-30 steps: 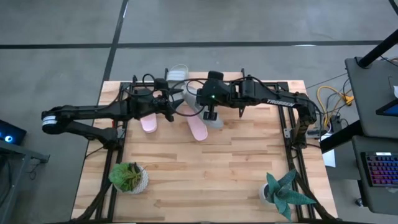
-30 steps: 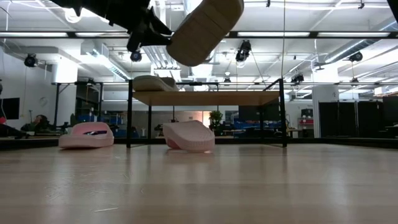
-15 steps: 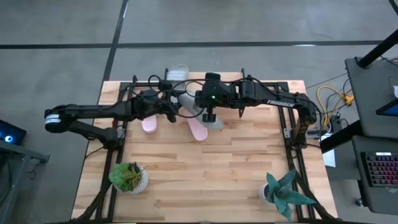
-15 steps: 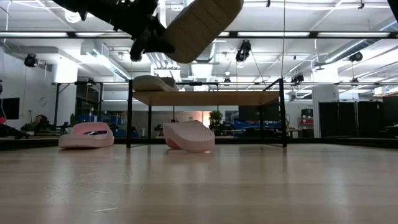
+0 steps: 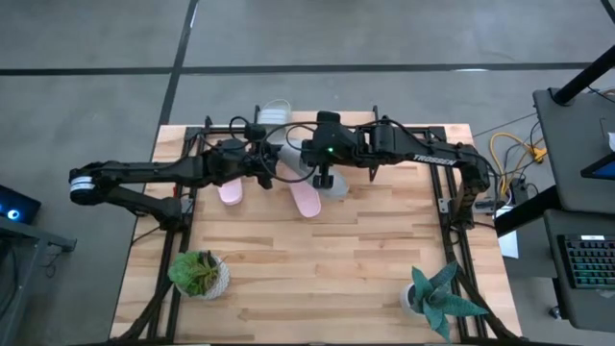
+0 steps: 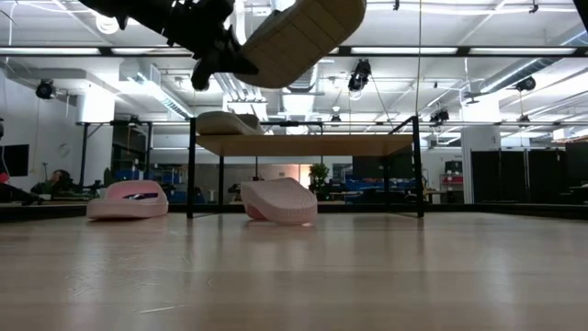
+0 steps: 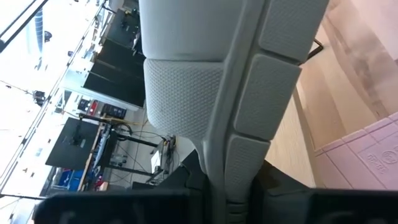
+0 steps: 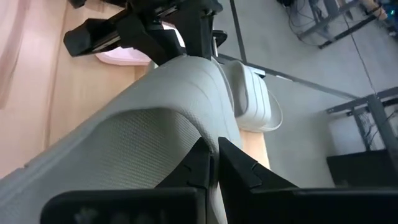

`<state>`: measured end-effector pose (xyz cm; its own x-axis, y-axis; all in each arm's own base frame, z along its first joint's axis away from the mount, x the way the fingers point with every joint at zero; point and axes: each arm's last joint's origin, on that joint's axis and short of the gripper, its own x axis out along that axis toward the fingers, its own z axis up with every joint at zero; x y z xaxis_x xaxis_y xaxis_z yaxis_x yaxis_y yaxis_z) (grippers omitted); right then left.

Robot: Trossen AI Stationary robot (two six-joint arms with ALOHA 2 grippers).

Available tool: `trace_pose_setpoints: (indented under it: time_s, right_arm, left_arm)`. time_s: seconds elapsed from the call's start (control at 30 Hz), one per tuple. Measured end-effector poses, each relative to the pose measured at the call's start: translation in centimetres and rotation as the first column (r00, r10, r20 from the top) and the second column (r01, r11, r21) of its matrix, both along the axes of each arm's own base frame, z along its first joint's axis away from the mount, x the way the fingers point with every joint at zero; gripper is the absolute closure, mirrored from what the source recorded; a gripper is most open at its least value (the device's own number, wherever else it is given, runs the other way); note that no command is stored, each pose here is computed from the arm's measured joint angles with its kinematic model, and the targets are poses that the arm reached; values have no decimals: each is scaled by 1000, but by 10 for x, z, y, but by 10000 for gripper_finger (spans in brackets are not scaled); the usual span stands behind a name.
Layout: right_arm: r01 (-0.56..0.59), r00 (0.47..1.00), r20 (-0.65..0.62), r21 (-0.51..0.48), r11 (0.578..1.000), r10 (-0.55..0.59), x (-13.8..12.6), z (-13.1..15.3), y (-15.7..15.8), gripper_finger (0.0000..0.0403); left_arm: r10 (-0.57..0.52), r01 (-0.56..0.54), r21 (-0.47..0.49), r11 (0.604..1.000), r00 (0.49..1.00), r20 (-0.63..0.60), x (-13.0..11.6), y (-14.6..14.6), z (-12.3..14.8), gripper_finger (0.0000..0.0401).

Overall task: Pick and place slides into the shelf
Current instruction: Put the gray slide on the shelf

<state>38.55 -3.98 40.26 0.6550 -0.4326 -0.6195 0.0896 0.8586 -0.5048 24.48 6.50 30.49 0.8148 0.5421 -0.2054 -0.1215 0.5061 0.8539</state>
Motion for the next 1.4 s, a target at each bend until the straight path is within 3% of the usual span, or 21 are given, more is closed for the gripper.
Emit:
trace_pose_setpoints:
  time_s: [0.27, 0.43, 0.6, 0.73, 0.97, 1.4]
  right_arm:
    - [-14, 997, 69, -32, 999, 16, -33, 34, 16, 354]
    - [-141, 982, 118, -66, 988, 148, -57, 56, 52, 318]
    - [-263, 962, 66, -43, 964, 265, -84, 57, 95, 280]
    - [-315, 948, 7, -108, 943, 318, -94, 45, 131, 254]
    - [-231, 973, -73, -334, 914, 219, -102, 21, 158, 226]
    - [-190, 981, -34, -352, 917, 190, -95, 20, 153, 183]
  left_arm:
    - [4, -4, -2, 1000, 1000, 11, -6, 1, -2, 379]
    - [-27, 27, 3, 1000, 999, 41, -11, -1, 2, 379]
    - [-32, 32, 5, 999, 998, 50, -12, -1, 4, 379]
    - [-36, 36, 6, 999, 998, 56, -12, -1, 5, 379]
    - [-111, 112, -6, 994, 990, 82, -11, -3, 8, 379]
    - [-146, 147, 0, 989, 980, 133, -10, -5, 12, 380]
